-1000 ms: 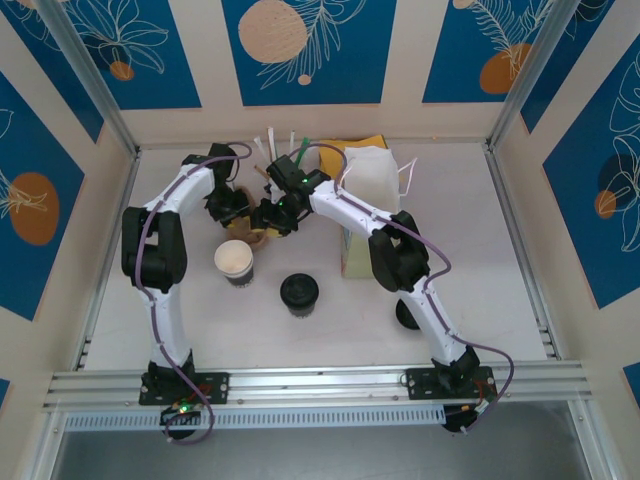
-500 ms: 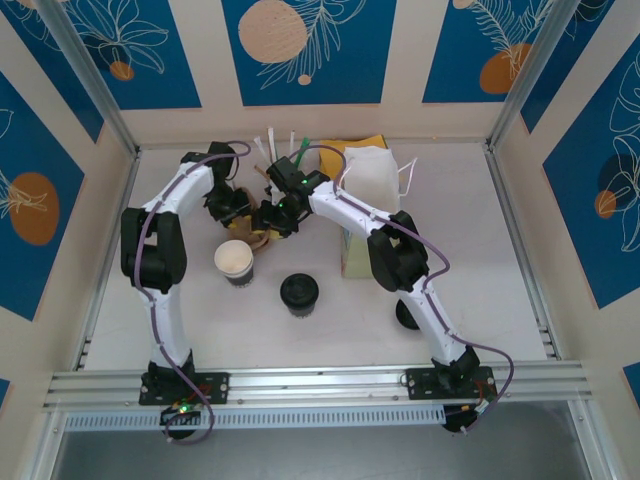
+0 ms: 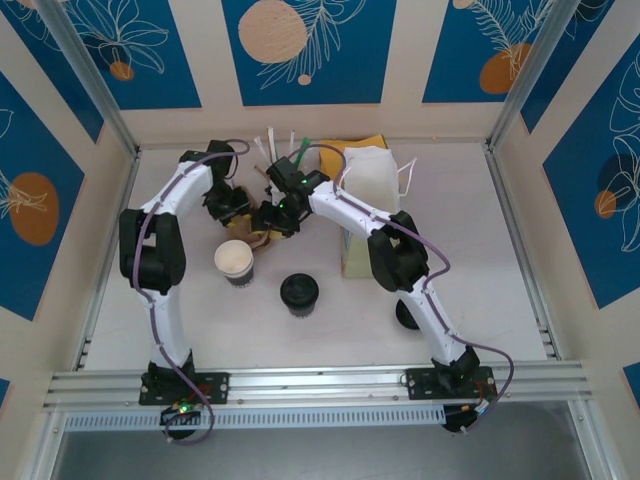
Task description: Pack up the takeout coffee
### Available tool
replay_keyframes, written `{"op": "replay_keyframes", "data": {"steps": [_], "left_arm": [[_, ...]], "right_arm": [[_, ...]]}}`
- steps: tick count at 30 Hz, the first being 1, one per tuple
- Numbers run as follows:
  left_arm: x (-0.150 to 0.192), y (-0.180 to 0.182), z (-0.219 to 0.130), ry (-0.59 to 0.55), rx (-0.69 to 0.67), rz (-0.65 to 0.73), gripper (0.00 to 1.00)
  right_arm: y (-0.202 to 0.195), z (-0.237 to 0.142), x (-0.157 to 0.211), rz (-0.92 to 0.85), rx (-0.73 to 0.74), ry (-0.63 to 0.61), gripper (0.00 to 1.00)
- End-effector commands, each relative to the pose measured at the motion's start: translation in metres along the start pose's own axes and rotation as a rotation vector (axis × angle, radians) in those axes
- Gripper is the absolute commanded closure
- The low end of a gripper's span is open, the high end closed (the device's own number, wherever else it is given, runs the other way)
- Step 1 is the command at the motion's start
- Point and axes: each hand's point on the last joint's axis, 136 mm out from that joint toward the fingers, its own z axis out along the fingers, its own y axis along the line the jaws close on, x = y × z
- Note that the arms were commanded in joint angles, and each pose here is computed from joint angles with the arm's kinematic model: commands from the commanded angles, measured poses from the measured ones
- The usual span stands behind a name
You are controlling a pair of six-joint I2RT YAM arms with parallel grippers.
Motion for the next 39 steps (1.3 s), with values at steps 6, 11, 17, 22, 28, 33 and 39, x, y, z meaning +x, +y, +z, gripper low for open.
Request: {"op": "replay_keyframes", "data": {"steps": [6, 11, 17, 22, 28, 33, 39], "left_arm": [[-0.006, -0.006, -0.04, -0.095, 0.004, -0.005, 0.69], [-0.011, -0.002, -0.052, -0.138, -0.013, -0.011, 0.69], [-0.017, 0.003, -0.071, -0.201, -0.021, -0.022, 0.69], [-0.024, 0.008, -0.093, -0.27, -0.025, -0.034, 0.69], [-0.03, 0.008, -0.124, -0.35, -0.013, -0.037, 0.69], [-0.028, 0.003, -0.149, -0.396, 0.017, -0.032, 0.69], [-0.021, -0.006, -0.182, -0.455, 0.086, -0.018, 0.69]], "right_arm": [[0.053, -0.073, -0.003, -0.137, -0.037, -0.123, 0.47], [0.068, -0.096, 0.004, -0.193, -0.037, -0.156, 0.46], [0.084, -0.126, 0.011, -0.246, -0.043, -0.209, 0.46], [0.095, -0.152, 0.019, -0.284, -0.044, -0.253, 0.45], [0.105, -0.188, 0.027, -0.322, -0.041, -0.319, 0.44], [0.112, -0.224, 0.034, -0.359, -0.033, -0.385, 0.43], [0.102, -0.259, 0.042, -0.365, 0.023, -0.46, 0.43]]}}
